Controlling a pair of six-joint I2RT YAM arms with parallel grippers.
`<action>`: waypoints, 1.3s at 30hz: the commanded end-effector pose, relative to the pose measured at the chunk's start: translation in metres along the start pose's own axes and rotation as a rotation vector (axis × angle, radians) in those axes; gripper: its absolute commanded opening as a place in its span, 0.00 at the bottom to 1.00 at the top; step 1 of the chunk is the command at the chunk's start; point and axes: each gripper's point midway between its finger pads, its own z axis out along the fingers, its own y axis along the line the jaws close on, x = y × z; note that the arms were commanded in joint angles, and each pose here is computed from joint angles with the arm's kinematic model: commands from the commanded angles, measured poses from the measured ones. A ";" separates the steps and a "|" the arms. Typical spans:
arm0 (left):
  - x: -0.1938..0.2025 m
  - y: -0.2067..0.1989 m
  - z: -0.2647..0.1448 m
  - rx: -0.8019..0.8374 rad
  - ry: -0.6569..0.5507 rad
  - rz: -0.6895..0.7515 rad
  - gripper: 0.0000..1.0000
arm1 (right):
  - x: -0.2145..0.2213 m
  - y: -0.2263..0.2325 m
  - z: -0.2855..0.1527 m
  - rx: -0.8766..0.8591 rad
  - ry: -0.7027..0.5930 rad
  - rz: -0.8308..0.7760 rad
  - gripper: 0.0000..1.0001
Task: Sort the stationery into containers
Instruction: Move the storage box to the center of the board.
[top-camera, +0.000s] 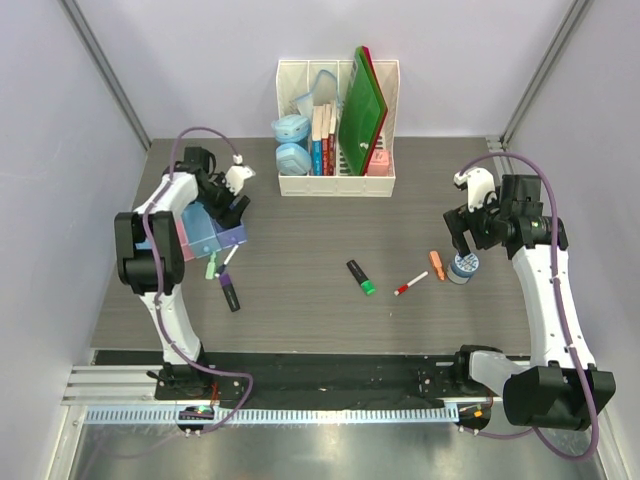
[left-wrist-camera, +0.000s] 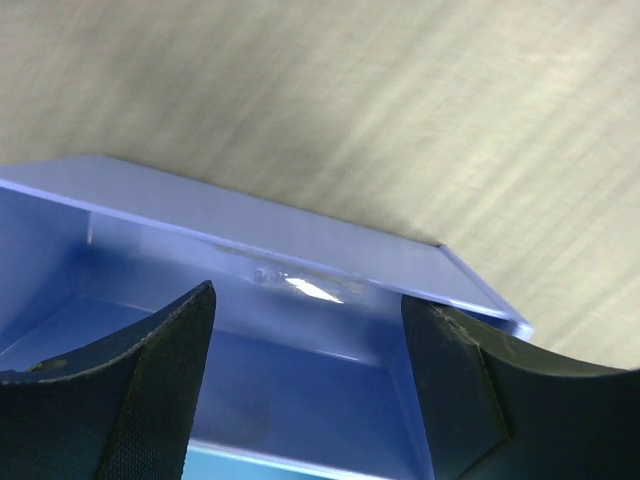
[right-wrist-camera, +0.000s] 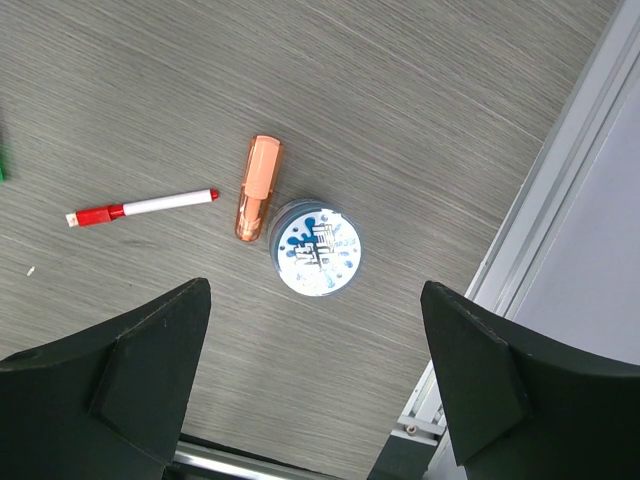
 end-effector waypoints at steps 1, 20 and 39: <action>-0.004 -0.049 -0.008 0.129 0.013 0.062 0.75 | -0.016 -0.004 -0.016 0.017 -0.063 -0.018 0.91; -0.033 -0.113 0.016 0.188 0.001 0.114 0.74 | -0.017 0.004 -0.023 -0.008 -0.084 -0.019 0.91; -0.086 -0.167 0.064 0.267 -0.006 0.202 0.72 | -0.017 0.006 -0.023 -0.017 -0.086 -0.020 0.91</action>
